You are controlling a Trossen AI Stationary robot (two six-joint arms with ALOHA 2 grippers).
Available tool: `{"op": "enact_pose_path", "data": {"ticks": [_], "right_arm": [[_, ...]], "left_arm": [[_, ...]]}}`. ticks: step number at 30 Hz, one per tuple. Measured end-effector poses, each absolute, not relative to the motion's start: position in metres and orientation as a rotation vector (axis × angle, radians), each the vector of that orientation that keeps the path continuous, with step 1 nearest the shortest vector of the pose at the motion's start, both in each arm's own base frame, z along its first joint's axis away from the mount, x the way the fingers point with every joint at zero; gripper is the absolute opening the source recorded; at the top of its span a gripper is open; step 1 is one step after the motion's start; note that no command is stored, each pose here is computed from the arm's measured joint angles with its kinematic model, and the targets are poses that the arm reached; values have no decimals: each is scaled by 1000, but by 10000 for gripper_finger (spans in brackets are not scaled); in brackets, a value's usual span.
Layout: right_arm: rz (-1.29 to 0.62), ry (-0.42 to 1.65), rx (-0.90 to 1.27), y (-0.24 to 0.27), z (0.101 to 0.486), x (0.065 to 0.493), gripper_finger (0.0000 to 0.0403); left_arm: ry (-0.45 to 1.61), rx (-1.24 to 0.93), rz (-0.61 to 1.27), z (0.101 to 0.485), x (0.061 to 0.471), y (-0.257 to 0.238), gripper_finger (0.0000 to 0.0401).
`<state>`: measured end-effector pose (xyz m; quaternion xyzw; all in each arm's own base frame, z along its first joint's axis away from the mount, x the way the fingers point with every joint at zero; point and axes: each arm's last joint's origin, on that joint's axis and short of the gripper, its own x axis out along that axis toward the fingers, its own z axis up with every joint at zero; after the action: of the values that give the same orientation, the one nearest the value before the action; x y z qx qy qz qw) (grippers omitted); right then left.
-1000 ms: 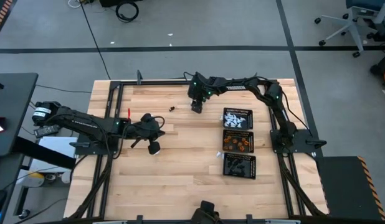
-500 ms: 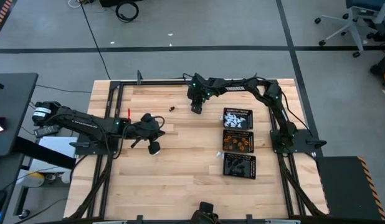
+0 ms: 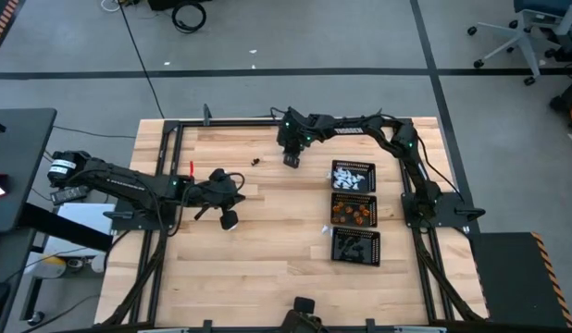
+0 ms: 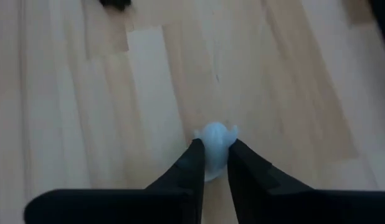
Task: Sort Halloween decoration
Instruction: Put the white ghost toy into the top black bin
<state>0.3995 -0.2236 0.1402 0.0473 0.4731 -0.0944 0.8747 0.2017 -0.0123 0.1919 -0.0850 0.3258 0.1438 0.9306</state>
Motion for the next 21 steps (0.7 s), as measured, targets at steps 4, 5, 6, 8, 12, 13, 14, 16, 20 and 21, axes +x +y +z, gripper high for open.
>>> {"op": "enact_pose_path", "data": {"ticks": [4,5,6,8,12,13,14,16,20,21], "right_arm": [[-184,969,73,-226,147,403,62],[-179,975,74,-225,147,403,62],[-177,979,75,-225,148,403,62],[-173,983,79,-226,151,403,62],[-127,1014,104,-224,162,405,62],[-104,1019,111,-224,166,405,62],[-85,1028,119,-223,170,405,62],[-57,1068,145,-221,178,404,62],[-6,1187,174,-216,194,397,62],[10,1221,181,-214,197,394,62]], "left_arm": [[668,-173,294,192,202,-12,0],[668,-173,294,192,202,-12,0],[668,-173,294,192,202,-12,0],[669,-172,294,192,202,-12,0],[670,-170,294,192,202,-12,0],[670,-170,294,192,202,-12,0],[670,-170,294,192,202,-12,0],[671,-170,294,192,202,-12,0],[671,-170,294,192,201,-12,0],[671,-170,294,192,201,-12,0]]}}
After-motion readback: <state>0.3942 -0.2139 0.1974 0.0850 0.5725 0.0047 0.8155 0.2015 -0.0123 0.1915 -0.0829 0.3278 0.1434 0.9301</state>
